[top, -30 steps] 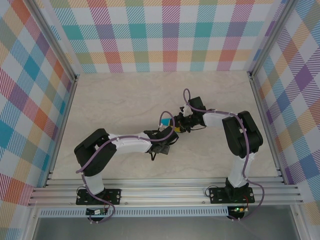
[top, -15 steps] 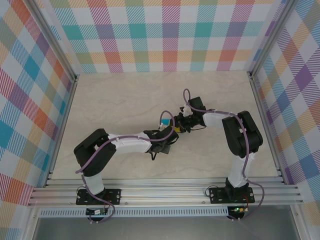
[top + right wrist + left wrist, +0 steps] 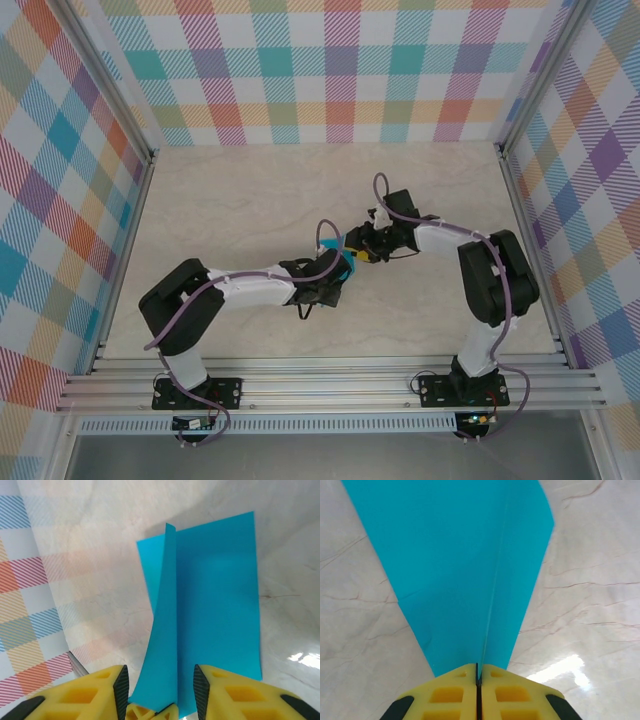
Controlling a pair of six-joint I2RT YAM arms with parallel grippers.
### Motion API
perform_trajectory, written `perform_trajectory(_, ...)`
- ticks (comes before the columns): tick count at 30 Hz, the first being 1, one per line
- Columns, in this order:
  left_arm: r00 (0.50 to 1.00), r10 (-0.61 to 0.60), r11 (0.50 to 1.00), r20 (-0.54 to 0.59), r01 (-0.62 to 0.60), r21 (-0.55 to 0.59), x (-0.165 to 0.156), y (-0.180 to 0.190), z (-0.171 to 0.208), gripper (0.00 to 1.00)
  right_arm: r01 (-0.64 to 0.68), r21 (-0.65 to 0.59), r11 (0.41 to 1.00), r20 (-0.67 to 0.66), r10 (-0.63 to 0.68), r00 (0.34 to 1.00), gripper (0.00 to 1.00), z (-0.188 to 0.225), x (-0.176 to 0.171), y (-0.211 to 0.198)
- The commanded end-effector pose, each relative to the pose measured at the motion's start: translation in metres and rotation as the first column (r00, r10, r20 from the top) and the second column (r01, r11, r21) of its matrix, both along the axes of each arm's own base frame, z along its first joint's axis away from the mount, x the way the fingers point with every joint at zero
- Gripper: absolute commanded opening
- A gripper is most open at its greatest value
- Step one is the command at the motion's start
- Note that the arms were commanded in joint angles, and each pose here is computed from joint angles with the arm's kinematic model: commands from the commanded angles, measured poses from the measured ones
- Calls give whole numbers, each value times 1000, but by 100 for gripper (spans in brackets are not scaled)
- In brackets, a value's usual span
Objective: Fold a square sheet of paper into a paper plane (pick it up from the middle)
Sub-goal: Fourth fold the wing at the center of the table.
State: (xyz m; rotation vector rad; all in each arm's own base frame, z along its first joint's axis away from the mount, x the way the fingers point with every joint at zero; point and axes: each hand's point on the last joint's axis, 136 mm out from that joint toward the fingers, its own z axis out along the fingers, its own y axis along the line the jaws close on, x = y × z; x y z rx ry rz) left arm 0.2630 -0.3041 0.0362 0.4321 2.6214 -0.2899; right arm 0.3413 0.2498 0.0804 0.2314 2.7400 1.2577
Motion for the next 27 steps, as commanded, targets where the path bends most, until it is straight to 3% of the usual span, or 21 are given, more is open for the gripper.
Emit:
perform_trajectory(1, 999, -47, 992, -18, 45, -116, 3, -10, 12, 7, 37, -57, 998, 60, -34, 998, 43, 9, -5, -22)
perform_trajectory(7, 994, -63, 969, -94, 38, -245, 5, -14, 7, 6, 17, -16, 1000, 116, -15, 993, 42, 23, -14, -22)
perform_trajectory(19, 981, -28, 897, -190, -59, -437, 6, -1, -2, 5, -84, 65, 994, 88, 78, 993, 16, 17, -30, 5)
perform_trajectory(27, 970, -52, 864, -236, -74, -498, 8, 1, -1, 5, -129, 86, 988, 73, 123, 990, 10, 10, -32, 31)
